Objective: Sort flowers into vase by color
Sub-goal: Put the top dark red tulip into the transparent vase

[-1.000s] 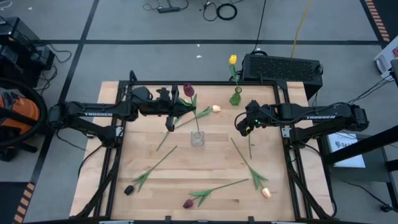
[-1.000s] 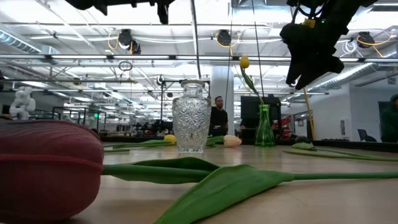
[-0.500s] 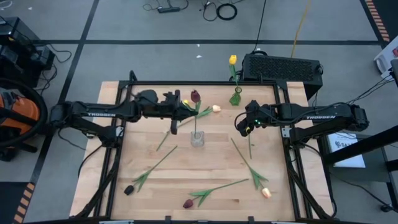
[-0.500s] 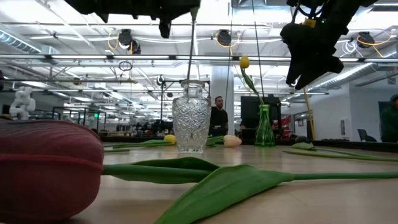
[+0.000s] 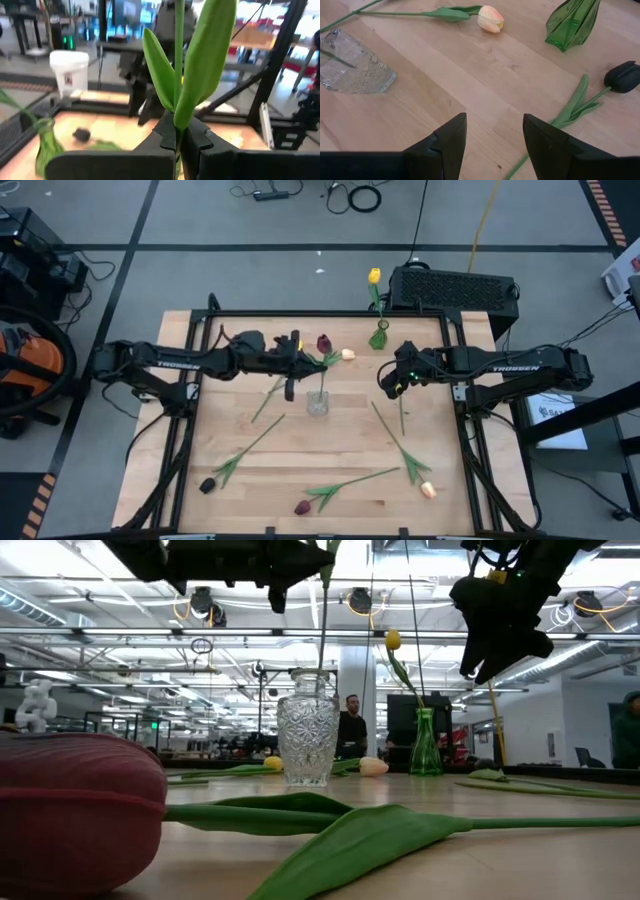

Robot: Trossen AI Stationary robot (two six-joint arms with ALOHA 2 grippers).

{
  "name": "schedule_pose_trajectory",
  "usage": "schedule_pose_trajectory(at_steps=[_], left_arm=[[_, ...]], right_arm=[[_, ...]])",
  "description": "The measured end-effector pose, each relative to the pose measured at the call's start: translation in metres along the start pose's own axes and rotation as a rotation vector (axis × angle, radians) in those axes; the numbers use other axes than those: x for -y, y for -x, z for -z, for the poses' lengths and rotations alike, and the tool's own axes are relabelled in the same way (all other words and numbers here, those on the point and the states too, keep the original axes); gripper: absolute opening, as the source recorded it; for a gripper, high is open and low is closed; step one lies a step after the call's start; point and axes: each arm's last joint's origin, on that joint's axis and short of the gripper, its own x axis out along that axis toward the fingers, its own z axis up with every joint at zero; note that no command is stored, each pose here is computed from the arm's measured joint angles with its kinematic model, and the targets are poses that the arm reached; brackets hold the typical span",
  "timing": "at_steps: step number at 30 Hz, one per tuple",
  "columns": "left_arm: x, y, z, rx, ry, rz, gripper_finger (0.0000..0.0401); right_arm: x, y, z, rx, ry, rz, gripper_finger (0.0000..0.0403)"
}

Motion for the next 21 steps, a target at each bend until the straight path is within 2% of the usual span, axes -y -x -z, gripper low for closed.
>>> schedule_pose_trajectory(at_steps=[6, 9, 16, 21], left_arm=[[0.000, 0.013, 0.023, 0.065, 0.045, 0.005, 0.0003], [0.001, 0.015, 0.030, 0.034, 0.046, 0.004, 0.0003], [0.004, 0.014, 0.033, 0.023, 0.048, 0.014, 0.0034], [0.003, 0.014, 0.036, -0.009, 0.056, 0.010, 0.0042]], right_arm=[[0.000, 0.000, 0.000, 0.000, 0.000, 0.000, 0.0187], [0.000, 0.000, 0.000, 0.000, 0.000, 0.000, 0.0187], [0.000, 0.000, 0.000, 0.000, 0.000, 0.000, 0.0187], [0.000, 0.000, 0.000, 0.001, 0.000, -0.001, 0.0187]])
